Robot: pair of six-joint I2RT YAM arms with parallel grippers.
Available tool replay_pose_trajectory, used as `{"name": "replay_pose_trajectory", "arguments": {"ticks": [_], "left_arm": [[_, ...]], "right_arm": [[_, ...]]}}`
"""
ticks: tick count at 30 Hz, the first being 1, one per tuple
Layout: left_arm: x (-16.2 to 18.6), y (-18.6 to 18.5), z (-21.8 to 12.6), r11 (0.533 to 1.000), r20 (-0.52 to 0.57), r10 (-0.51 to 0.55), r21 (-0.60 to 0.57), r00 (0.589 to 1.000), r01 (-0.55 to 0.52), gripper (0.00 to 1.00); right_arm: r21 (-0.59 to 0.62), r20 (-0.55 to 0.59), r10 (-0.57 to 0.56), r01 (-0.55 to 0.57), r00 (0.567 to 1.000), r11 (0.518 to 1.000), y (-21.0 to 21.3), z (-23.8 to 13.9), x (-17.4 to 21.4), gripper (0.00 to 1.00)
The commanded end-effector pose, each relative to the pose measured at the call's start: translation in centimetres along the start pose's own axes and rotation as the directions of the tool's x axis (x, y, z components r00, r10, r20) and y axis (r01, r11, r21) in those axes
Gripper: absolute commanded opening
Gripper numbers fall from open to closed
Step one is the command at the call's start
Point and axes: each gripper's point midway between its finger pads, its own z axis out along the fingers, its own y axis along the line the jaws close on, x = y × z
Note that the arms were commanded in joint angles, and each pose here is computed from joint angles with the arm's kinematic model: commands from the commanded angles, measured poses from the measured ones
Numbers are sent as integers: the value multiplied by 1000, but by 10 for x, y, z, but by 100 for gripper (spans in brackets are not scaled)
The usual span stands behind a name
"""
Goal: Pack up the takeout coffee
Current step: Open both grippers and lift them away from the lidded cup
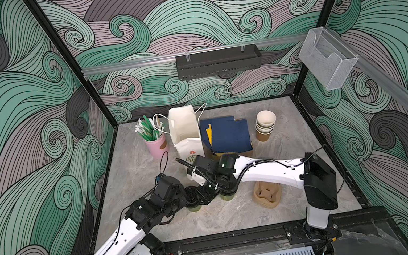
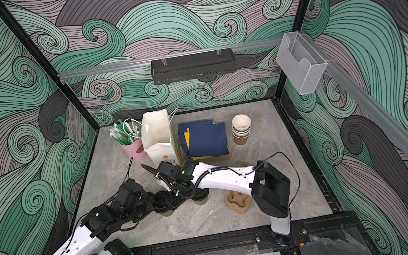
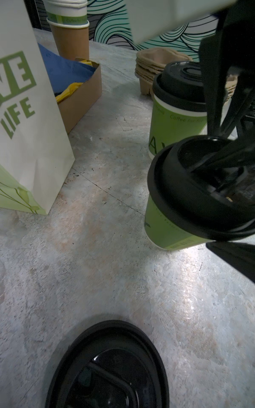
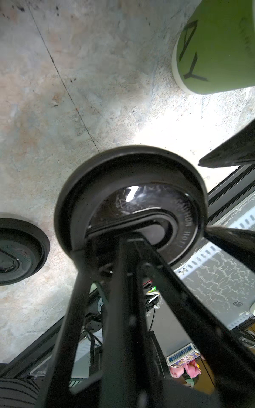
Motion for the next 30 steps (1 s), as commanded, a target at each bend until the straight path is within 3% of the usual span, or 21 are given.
{"name": "replay_pose_trajectory", "arguments": {"ticks": [1,10,22,30], "left_arm": [[12,23,4,997,-45,8,-81,999,-12,52],[-1,5,-8,999,10,33,-5,999,-33,59],[-20,-13,-28,998,89,39,41,995,-43,72],[-59,-13,-79,997,280,76,-17,957,-75,74]], "right_arm": [[-10,141,-50,51,989,999,15,-48,-21,46],[23,261,-37,32,965,999,8,-94,-16,46],[35,317,62,-77,946,996,-22,-118,6,46],[118,436,195,-271,878,955,-70,-159,34,42]]}}
